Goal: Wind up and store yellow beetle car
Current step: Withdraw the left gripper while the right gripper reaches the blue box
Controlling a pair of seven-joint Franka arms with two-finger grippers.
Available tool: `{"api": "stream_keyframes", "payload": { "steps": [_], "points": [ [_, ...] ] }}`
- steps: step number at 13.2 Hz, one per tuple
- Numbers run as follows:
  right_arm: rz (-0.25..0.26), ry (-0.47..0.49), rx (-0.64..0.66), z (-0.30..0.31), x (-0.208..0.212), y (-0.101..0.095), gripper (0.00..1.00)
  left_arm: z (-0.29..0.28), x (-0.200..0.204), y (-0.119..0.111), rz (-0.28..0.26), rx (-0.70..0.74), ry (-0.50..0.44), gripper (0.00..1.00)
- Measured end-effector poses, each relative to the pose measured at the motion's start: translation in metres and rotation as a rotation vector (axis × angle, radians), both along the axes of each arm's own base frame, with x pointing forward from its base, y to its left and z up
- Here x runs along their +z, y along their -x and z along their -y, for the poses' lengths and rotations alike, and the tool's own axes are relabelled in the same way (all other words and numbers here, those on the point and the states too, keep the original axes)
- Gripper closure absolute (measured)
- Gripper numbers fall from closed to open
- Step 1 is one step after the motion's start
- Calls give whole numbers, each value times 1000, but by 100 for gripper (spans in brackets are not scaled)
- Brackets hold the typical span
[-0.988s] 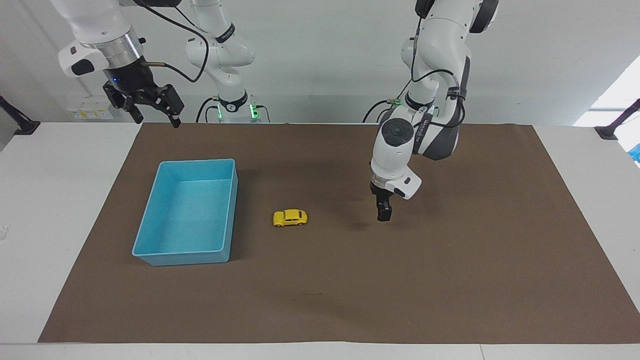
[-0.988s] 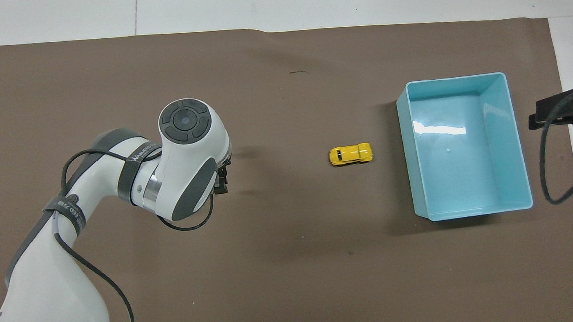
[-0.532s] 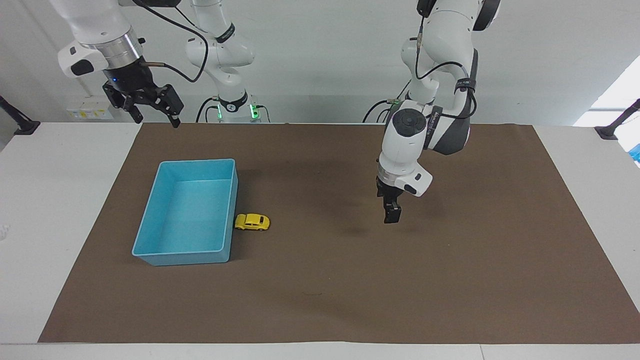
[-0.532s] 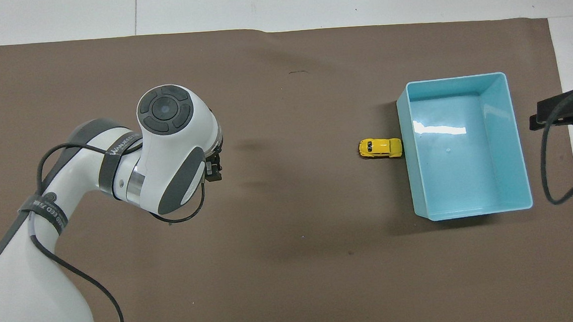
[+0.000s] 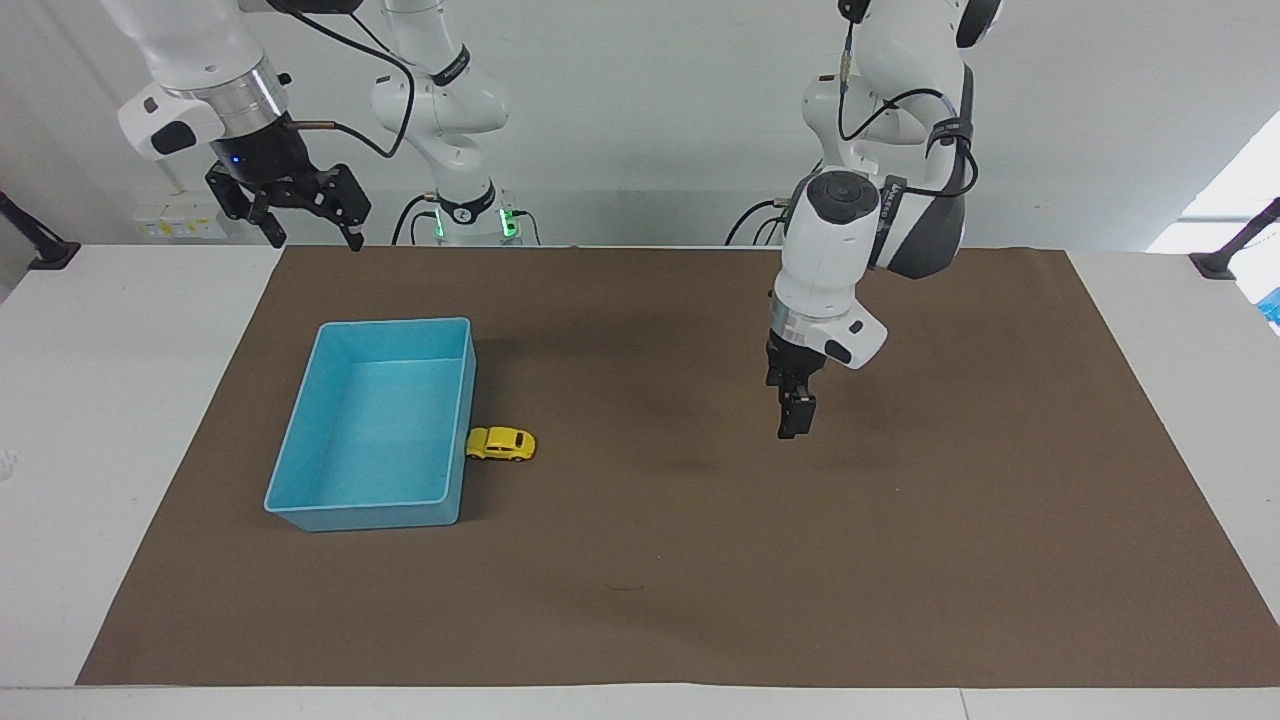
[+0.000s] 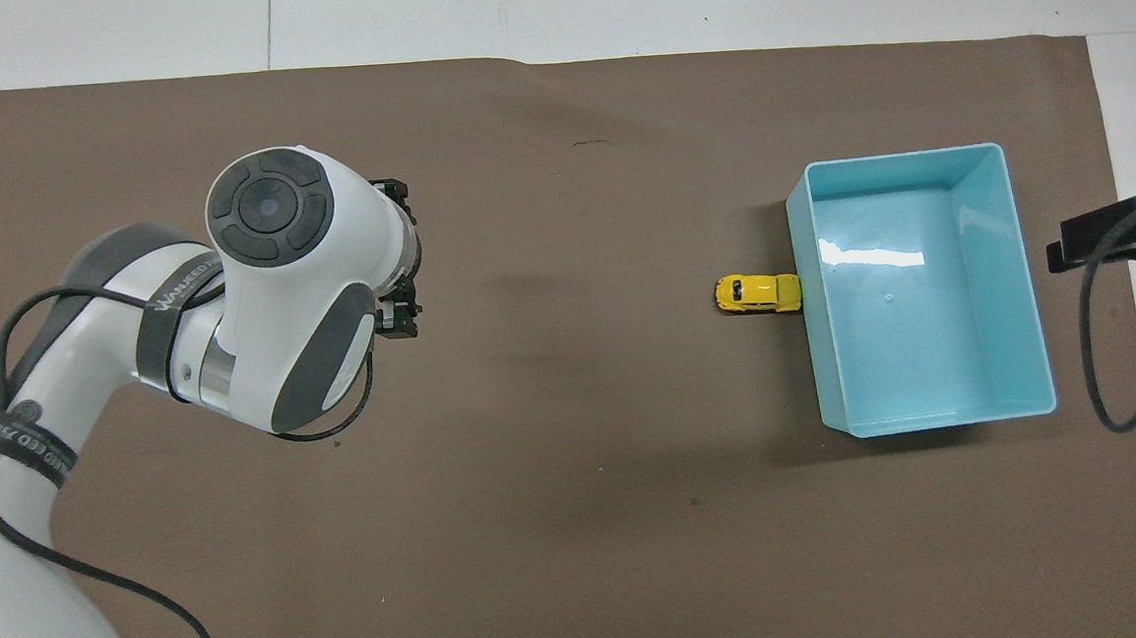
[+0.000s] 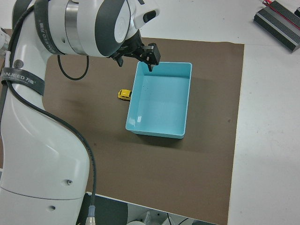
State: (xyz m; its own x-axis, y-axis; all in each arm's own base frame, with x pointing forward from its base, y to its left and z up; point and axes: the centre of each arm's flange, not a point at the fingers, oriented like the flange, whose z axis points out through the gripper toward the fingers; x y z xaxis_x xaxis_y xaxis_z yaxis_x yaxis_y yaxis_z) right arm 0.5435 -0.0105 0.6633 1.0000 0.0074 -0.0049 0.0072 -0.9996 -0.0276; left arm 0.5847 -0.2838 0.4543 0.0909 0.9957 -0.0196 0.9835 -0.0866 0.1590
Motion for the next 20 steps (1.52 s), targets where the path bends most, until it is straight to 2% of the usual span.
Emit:
{"api": "stream_keyframes", "payload": {
  "steps": [4,10,16,18,20],
  "points": [
    [-2,-3,228,-9,0,3,0,-35,32,-5,38,-188,-39,0],
    [-9,-11,640,-33,-5,15,0,-98,47,-21,48,-512,-121,0],
    [43,13,1051,-62,-2,13,0,-187,65,-36,68,-779,-194,0],
    [55,20,1183,-67,-1,12,0,-212,71,-34,55,-891,-207,0],
    [50,16,1285,-75,-5,13,0,-233,77,-28,20,-1037,-216,0]
  ]
}}
